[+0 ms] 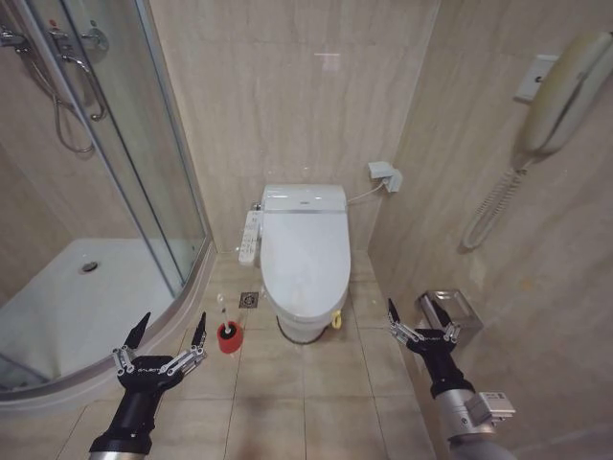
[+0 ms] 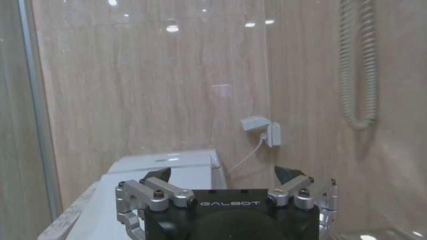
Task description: Open the toilet lid, clean the toilet bowl with a toilet brush, close the toilet lid, and flush.
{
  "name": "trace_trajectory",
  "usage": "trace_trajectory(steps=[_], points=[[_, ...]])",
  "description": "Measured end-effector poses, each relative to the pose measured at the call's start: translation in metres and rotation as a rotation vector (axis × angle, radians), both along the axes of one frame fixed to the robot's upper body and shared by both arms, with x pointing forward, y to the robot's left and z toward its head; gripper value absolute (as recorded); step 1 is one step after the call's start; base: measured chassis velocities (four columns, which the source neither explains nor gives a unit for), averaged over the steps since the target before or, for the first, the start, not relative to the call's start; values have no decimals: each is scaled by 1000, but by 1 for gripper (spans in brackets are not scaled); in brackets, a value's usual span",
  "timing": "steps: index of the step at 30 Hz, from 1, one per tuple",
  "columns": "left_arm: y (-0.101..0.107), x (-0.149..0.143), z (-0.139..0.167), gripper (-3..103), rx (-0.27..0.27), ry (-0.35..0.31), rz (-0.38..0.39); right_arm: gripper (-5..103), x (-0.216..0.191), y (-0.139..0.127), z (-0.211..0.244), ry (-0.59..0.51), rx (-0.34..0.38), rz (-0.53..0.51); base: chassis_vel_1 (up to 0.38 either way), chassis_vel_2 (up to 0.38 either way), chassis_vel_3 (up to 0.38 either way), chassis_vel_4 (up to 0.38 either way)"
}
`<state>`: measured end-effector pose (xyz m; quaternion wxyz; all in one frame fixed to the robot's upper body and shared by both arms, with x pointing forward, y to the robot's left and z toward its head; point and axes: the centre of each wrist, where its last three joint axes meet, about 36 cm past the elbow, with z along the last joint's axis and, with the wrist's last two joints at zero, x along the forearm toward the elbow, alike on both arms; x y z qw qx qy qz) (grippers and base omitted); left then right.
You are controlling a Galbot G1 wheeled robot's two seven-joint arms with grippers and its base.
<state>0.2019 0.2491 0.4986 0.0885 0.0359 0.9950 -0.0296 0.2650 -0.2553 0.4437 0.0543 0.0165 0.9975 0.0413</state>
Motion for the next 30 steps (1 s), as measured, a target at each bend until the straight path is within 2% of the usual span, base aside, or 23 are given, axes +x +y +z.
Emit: trace_trajectory(steps=[14, 21, 30], points=[[0, 0, 0, 100, 0, 0, 0, 100, 1, -3, -12, -22, 6, -9, -140, 146, 150, -149], [0, 0, 0, 100, 0, 0, 0, 100, 5, -3, -15, -31, 10, -4, -37, 52, 35, -52], [0, 0, 0, 100, 0, 0, 0, 100, -18, -4, -59, 80, -14, 50, 0, 0, 0, 0]])
